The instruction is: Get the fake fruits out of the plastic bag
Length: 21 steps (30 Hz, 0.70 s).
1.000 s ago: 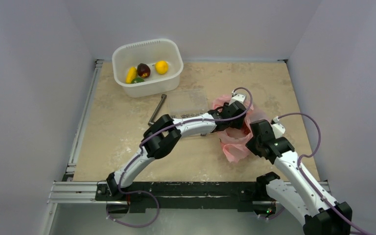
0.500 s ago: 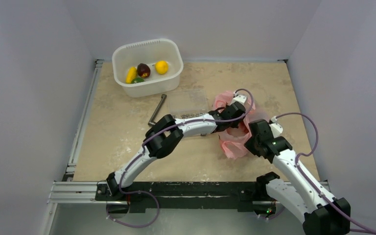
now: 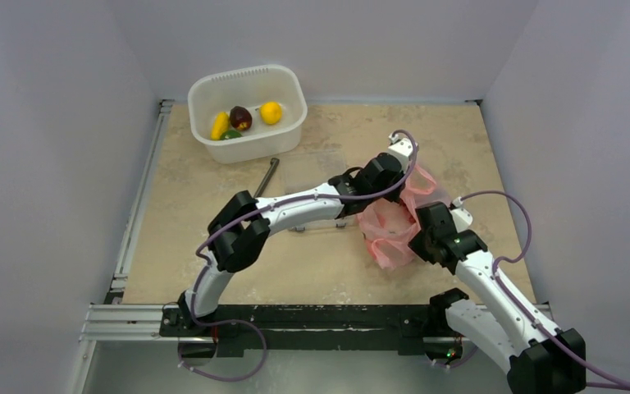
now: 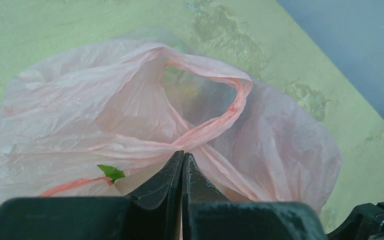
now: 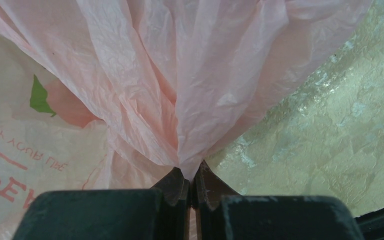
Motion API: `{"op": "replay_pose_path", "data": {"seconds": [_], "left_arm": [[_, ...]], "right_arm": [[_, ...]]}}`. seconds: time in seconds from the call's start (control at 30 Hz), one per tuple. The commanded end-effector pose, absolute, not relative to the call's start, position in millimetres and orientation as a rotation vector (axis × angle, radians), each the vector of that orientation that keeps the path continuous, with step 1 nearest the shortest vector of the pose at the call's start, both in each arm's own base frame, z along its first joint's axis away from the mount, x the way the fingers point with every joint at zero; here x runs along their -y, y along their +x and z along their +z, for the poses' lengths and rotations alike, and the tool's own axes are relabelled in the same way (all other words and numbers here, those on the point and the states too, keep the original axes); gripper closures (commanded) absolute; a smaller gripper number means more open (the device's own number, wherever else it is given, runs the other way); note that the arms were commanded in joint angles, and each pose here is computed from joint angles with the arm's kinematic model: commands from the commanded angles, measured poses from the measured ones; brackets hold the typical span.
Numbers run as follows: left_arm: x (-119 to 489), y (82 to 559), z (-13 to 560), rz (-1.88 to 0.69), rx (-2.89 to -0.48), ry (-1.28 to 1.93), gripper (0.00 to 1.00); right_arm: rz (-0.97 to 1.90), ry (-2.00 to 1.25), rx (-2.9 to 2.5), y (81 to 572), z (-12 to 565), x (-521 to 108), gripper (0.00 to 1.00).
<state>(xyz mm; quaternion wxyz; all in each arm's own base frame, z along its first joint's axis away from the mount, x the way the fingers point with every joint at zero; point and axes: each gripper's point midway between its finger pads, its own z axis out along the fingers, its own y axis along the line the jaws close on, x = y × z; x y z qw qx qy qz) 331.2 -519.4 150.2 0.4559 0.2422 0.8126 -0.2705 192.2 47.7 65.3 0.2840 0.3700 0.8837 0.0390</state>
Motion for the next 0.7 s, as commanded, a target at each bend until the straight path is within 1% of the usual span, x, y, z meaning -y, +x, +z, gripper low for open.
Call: {"op": "replay_pose_path", "data": {"seconds": [0.0, 0.03, 0.07, 0.1, 0.13, 0.27, 0.33, 0.43, 0.5, 0.53, 0.63, 0.67], "left_arm": [[528.8, 334.8, 152.2, -0.760, -2.023, 0.539, 0.96], [530.0, 337.3, 146.0, -0.766, -2.049, 0.513, 0.86], [531.9, 338.8, 140.0, -0.775, -2.072, 0.491, 0.78], [533.5, 340.8, 135.5, -0.790, -2.088, 0.467, 0.74], [535.2, 342.3, 129.7, -0.800, -2.105, 0.441, 0.73], [542.5, 344.8, 122.5, -0.858, -2.102, 0.383, 0.74], [545.1, 346.1, 115.6, -0.872, -2.105, 0.362, 0.77], [541.8, 353.3, 97.4, -0.879, -2.147, 0.298, 0.79], [537.3, 357.1, 86.0, -0.915, -2.196, 0.231, 0.84], [535.6, 357.6, 81.2, -0.931, -2.209, 0.199, 0.85], [540.4, 351.7, 82.0, -1.025, -2.216, 0.173, 0.88], [541.0, 347.4, 85.2, -1.035, -2.209, 0.177, 0.87]], "right_arm": [[0.111, 1.003, -2.314, 199.1, 77.1, -45.9, 1.00], [0.111, 1.004, -2.313, 198.4, 77.6, -45.7, 1.00], [0.111, 1.004, -2.312, 197.4, 77.9, -45.2, 1.00], [0.110, 1.006, -2.311, 196.5, 78.4, -44.5, 1.00], [0.109, 1.006, -2.310, 195.3, 78.4, -44.0, 1.00], [0.110, 1.006, -2.291, 195.5, 82.0, -41.9, 1.00], [0.113, 1.006, -2.288, 197.0, 82.1, -42.5, 1.00], [0.116, 1.003, -2.290, 199.4, 84.3, -43.8, 1.00], [0.115, 1.000, -2.290, 201.0, 86.3, -44.1, 1.00], [0.112, 0.994, -2.288, 201.6, 87.3, -43.7, 1.00], [0.114, 0.991, -2.282, 202.3, 88.6, -43.4, 1.00], [0.114, 0.991, -2.280, 202.2, 88.8, -43.1, 1.00]]}}
